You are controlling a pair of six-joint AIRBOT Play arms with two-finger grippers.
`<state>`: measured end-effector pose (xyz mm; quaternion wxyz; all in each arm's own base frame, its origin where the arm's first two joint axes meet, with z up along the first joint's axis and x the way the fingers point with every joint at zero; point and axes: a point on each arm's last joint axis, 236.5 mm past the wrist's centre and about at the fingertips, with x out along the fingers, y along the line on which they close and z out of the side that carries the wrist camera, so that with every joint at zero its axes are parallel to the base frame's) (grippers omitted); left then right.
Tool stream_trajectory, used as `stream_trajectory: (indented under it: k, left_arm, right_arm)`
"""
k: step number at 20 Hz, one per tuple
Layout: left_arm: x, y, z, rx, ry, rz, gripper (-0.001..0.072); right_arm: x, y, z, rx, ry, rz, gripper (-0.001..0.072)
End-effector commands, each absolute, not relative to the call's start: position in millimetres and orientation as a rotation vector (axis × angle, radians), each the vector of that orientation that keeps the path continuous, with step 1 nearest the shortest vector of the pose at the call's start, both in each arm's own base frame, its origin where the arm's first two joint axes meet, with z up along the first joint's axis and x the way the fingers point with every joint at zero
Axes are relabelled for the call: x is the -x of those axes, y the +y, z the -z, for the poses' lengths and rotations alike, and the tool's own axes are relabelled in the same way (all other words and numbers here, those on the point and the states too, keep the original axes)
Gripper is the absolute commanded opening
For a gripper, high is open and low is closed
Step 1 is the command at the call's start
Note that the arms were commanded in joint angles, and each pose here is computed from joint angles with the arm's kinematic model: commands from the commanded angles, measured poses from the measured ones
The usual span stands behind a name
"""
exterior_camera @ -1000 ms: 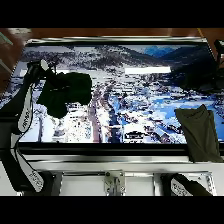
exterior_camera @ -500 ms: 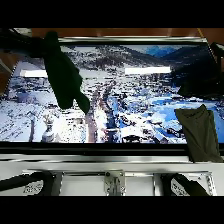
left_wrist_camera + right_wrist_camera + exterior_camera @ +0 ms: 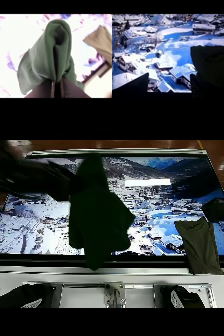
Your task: Fold the shirts.
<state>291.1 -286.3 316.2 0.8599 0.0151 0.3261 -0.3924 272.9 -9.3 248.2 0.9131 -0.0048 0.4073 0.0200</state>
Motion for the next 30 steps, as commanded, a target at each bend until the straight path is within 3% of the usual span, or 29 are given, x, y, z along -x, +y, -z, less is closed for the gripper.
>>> stream_trajectory:
  k: [1, 4, 8, 9, 10, 11, 15, 18, 20, 26, 30]
  left_arm:
    - [-284.6, -316.4, -228.0, -0.024, 0.860, 0.792, 0.0036]
    - [-282.9, -334.6, -127.1, 0.074, 1.017, 0.725, 0.0037]
    - [-285.1, -353.5, -55.4, 0.200, 1.087, 0.695, 0.0038]
    - [-290.1, -352.8, -47.8, 0.202, 1.096, 0.681, 0.0099]
    - [-298.3, -347.6, -47.0, 0.209, 1.098, 0.662, 0.0411]
    - [-308.3, -336.7, -51.3, 0.221, 1.100, 0.636, 0.0625]
    - [-339.3, -213.7, -75.8, 0.111, 1.233, 0.457, 0.0639]
    - [-314.6, -122.2, -75.6, 0.102, 1.379, 0.354, 0.0613]
    - [-286.0, -93.9, -58.0, 0.157, 1.459, 0.315, 0.0614]
    - [-194.5, -163.0, 28.2, 0.590, 1.625, 0.482, 0.0623]
    - [-188.9, -199.7, 61.7, 0.713, 1.558, 0.474, 0.0624]
  right_arm:
    - [-237.4, -11.2, -232.2, 0.021, 0.949, -0.028, 0.0634]
    - [-241.0, -1.6, -194.6, -0.021, 1.029, -0.070, 0.0634]
    - [-261.9, 17.1, -119.2, -0.125, 1.083, -0.131, 0.0633]
    - [-266.5, 23.3, -102.5, -0.165, 1.083, -0.144, 0.0634]
    - [-270.2, 30.6, -93.7, -0.205, 1.075, -0.161, 0.0634]
    - [-277.6, 34.5, -91.5, -0.232, 1.045, -0.168, 0.0634]
    - [-275.3, 22.4, -91.5, -0.165, 1.054, -0.142, 0.0635]
    - [-251.0, -5.8, -66.0, -0.065, 1.210, -0.059, 0.0634]
    - [-242.0, 4.4, -43.5, -0.106, 1.301, -0.096, 0.0634]
    - [-224.5, 86.1, 9.9, -0.411, 1.490, -0.401, 0.0634]
    - [-227.0, 89.2, 19.2, -0.446, 1.522, -0.405, 0.0634]
